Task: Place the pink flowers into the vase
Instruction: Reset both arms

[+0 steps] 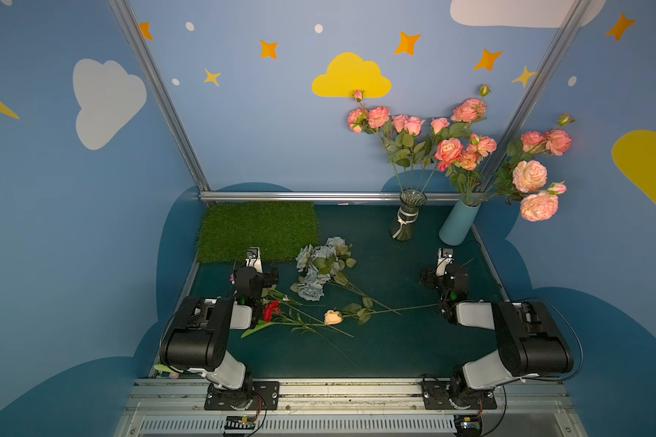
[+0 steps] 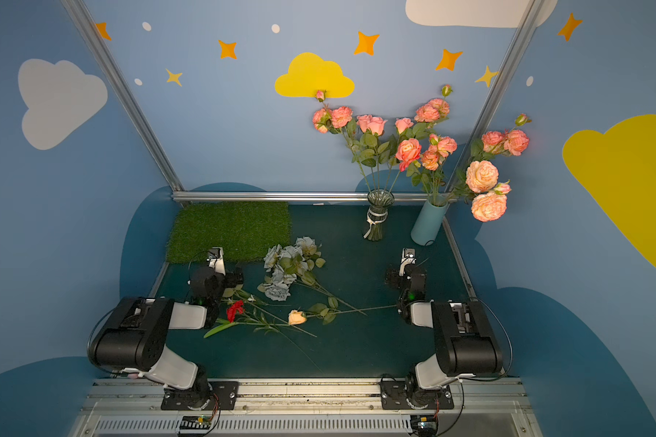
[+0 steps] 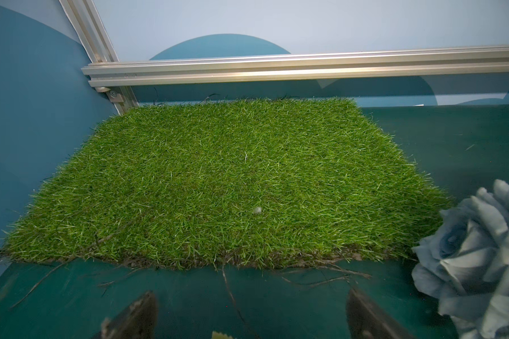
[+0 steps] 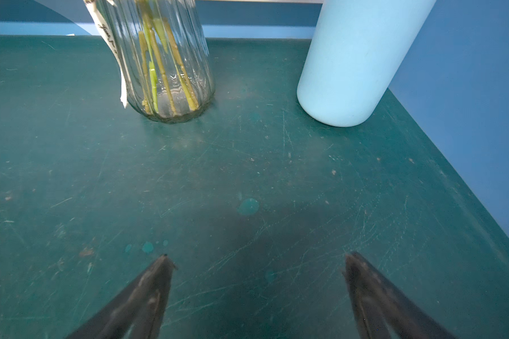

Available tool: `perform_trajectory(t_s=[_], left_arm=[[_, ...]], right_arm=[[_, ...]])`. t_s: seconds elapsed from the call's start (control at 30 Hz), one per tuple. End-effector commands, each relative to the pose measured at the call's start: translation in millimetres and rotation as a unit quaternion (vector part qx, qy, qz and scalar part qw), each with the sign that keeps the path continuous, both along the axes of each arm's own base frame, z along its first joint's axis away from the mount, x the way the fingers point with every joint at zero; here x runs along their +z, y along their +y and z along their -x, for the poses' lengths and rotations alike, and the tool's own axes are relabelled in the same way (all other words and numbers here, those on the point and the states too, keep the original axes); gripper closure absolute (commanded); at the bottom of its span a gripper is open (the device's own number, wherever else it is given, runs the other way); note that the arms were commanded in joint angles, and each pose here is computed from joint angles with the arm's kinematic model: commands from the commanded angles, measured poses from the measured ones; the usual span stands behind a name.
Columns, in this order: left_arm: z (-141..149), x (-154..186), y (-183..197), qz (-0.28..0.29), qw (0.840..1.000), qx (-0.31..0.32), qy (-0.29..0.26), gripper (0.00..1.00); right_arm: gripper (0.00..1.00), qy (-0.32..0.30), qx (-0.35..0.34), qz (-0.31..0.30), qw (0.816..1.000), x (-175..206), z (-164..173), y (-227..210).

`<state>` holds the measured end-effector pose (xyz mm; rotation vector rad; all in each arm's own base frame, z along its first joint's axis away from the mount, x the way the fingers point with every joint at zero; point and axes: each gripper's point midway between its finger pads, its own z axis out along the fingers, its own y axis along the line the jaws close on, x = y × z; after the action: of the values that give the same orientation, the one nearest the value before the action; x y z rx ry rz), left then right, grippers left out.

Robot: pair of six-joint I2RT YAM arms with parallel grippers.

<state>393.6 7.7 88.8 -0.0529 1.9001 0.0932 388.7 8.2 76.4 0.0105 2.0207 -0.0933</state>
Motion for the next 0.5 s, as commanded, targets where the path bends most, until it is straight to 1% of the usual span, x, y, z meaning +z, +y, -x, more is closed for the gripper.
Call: perform_trajectory(t_s=[0.0, 0.47], left_arm=[[0.0, -3.5, -0.2, 0.003, 1.0, -0.002, 0.006, 0.0], [-2.1, -5.1, 0.7, 0.007, 1.0, -0.003, 0.012, 0.0]], right_arm=[[0.07, -0.018, 0.0, -0.009, 1.0, 14.7, -5.7, 0.7], [0.07, -0.018, 0.0, -0.009, 1.0, 14.4, -5.5, 0.7]])
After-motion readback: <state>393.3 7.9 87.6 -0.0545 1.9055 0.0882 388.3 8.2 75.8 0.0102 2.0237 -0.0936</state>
